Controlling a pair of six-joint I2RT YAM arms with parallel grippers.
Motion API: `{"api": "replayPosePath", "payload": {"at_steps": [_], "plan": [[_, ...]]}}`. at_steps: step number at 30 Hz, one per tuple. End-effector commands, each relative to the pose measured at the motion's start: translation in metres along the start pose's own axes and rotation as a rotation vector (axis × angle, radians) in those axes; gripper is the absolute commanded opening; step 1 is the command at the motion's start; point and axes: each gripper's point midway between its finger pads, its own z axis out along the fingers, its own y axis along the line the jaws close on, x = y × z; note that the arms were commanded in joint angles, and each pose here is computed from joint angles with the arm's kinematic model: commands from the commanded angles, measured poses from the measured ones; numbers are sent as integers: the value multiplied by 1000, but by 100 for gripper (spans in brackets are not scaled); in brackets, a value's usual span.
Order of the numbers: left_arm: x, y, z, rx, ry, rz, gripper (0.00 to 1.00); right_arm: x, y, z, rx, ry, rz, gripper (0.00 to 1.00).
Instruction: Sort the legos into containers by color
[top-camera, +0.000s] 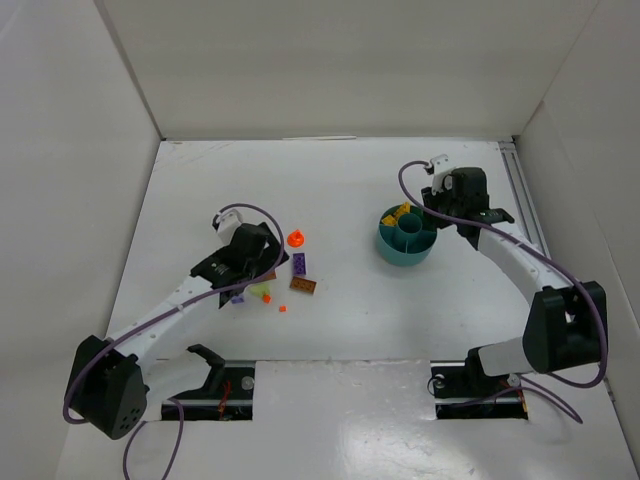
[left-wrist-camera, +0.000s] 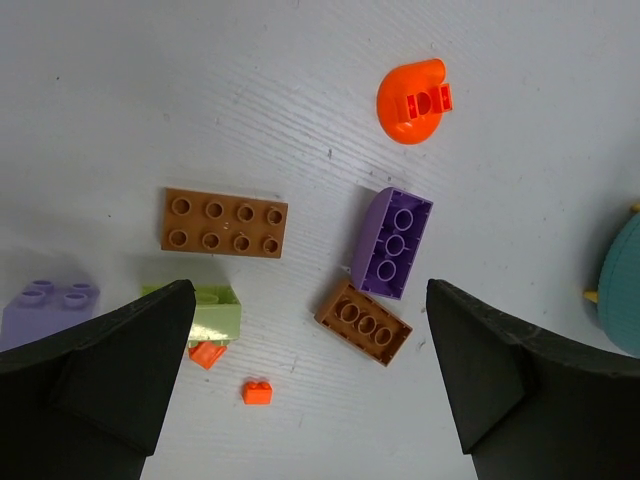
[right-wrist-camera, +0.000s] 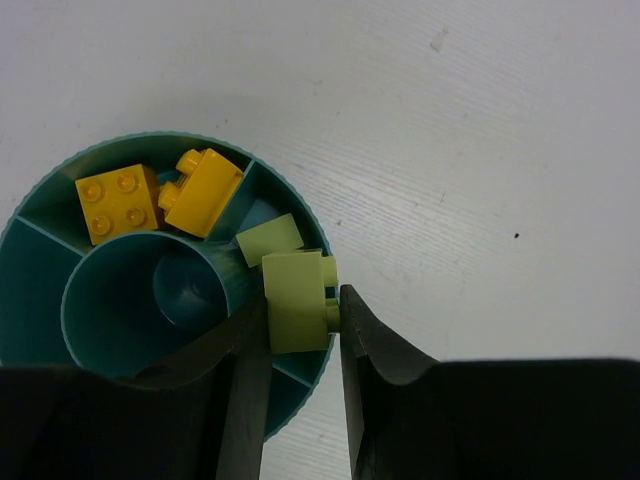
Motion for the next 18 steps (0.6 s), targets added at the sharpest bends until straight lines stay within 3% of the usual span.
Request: {"api": "replayPosePath", "payload": {"at_steps": [1, 10, 18], "plan": [[-8, -1, -2, -4, -17, 2, 100, -10, 1, 1, -18, -37, -10, 25], [-8, -1, -2, -11, -12, 5, 100, -6, 3, 4, -18, -37, 19, 51], [-5, 7, -7, -24, -3, 11, 100, -19, -1, -13, 4, -85, 14, 57]]}}
